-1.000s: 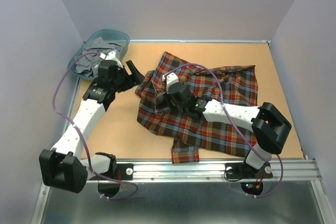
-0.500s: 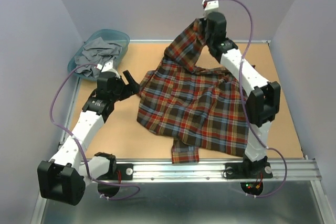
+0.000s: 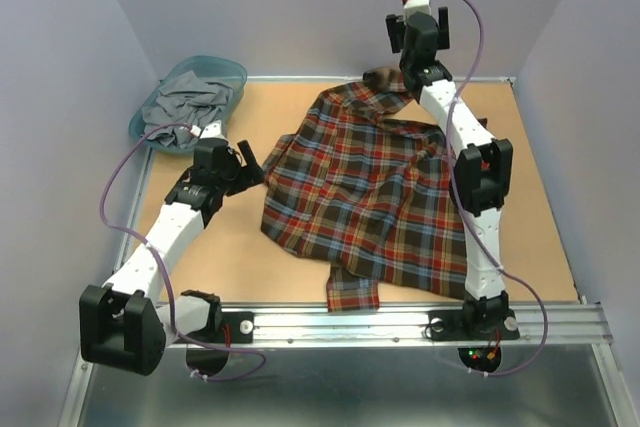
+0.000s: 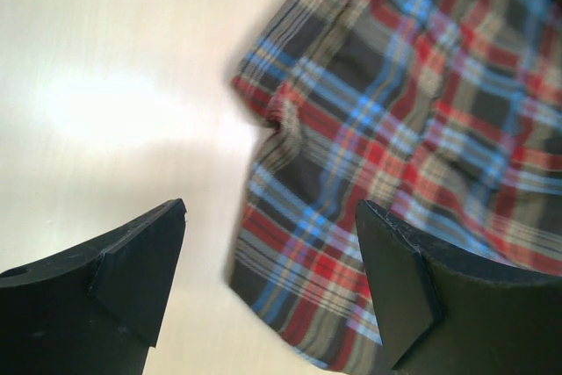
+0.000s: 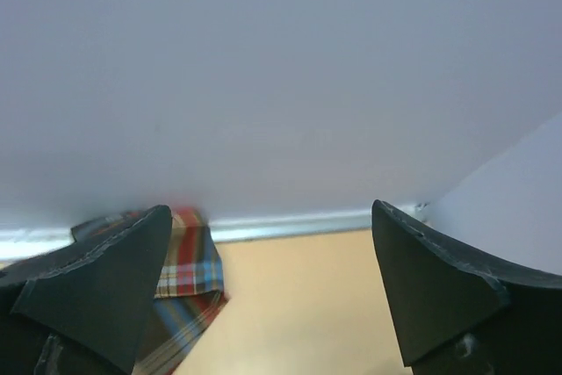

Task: Fold and stack the long sleeve shirts
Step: Flatten the shirt out

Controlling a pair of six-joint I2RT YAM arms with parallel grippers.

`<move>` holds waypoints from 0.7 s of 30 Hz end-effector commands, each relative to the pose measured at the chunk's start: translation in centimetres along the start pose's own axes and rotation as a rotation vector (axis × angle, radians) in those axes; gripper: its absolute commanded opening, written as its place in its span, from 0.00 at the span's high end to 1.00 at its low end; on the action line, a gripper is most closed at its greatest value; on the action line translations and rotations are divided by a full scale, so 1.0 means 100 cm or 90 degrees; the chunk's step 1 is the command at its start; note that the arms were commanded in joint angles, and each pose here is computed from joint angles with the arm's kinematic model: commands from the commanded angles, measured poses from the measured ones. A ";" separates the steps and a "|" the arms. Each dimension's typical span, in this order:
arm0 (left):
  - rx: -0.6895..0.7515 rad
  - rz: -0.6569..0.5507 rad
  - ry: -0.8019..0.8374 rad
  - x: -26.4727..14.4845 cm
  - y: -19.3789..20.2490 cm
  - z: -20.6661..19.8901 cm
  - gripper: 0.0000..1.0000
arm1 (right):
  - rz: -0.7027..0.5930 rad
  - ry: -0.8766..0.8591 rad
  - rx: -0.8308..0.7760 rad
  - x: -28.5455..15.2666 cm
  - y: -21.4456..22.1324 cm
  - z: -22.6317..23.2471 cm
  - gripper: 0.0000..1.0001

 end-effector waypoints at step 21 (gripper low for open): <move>0.028 0.107 -0.035 0.082 0.029 0.007 0.15 | 0.449 -0.139 0.339 -0.158 0.219 -0.034 0.34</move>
Point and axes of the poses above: each gripper's point midway between its finger pads, its own x axis out along the fingers, its own z axis along the line the jaws close on, y = z × x, the point moved 2 cm from there along -x, back along the fingers, and after that the axes turned 15 degrees about -x, right-handed, at the moved point
